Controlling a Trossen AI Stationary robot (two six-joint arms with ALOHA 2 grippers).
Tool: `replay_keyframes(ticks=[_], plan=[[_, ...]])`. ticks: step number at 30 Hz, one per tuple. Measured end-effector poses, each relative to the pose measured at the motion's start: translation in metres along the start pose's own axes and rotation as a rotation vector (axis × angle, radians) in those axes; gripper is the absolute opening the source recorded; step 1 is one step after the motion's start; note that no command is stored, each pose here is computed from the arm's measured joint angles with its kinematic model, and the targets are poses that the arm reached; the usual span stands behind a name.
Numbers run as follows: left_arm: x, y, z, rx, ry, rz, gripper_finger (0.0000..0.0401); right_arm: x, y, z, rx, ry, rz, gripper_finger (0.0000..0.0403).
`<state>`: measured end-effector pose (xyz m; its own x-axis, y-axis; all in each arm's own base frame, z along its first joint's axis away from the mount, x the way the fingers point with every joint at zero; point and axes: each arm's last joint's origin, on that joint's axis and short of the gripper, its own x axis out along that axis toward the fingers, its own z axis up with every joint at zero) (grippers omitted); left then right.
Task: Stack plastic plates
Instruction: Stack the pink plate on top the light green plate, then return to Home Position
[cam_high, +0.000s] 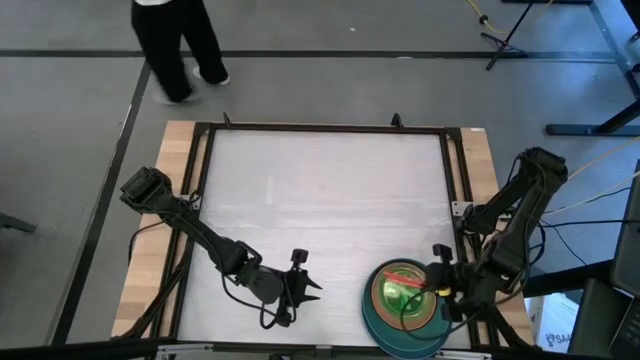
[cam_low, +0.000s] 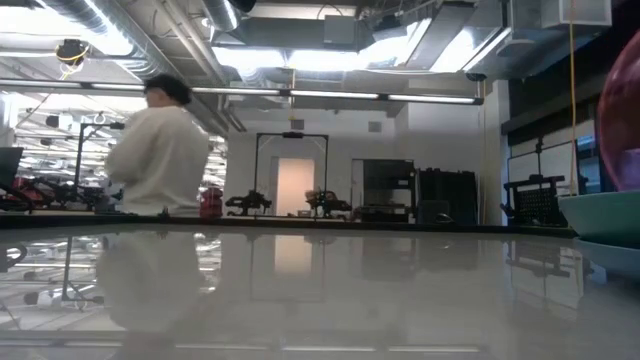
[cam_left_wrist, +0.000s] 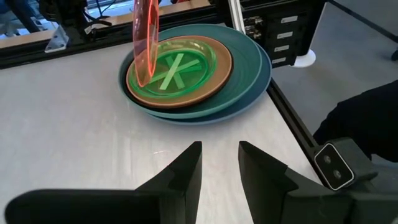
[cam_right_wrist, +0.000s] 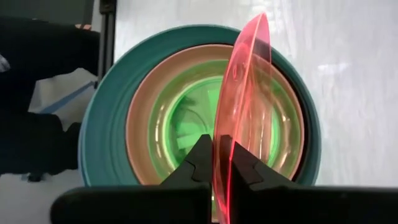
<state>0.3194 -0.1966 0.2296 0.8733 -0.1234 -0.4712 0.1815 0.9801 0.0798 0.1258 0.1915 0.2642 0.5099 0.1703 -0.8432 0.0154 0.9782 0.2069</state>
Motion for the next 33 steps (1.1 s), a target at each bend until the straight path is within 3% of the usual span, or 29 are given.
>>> replay_keyframes(ticks=[5, 14, 18, 33], plan=[[0.0, 0.0, 0.0, 0.0, 0.0, 0.0, 0.0098, 0.009, 0.001, -0.002, 0.031, -0.019, -0.047, 0.0019], [0.0, 0.0, 0.0, -0.02, 0.001, -0.001, 0.0098, 0.013, 0.005, -0.006, 0.112, 0.096, -0.007, 0.0122], [0.0, 0.0, 0.0, -0.025, 0.003, -0.001, 0.0098, 0.007, 0.011, -0.001, 0.124, 0.121, 0.045, 0.0149], [0.0, 0.0, 0.0, -0.025, 0.003, -0.001, 0.0098, 0.002, 0.013, 0.003, 0.127, 0.1, 0.054, 0.0145]])
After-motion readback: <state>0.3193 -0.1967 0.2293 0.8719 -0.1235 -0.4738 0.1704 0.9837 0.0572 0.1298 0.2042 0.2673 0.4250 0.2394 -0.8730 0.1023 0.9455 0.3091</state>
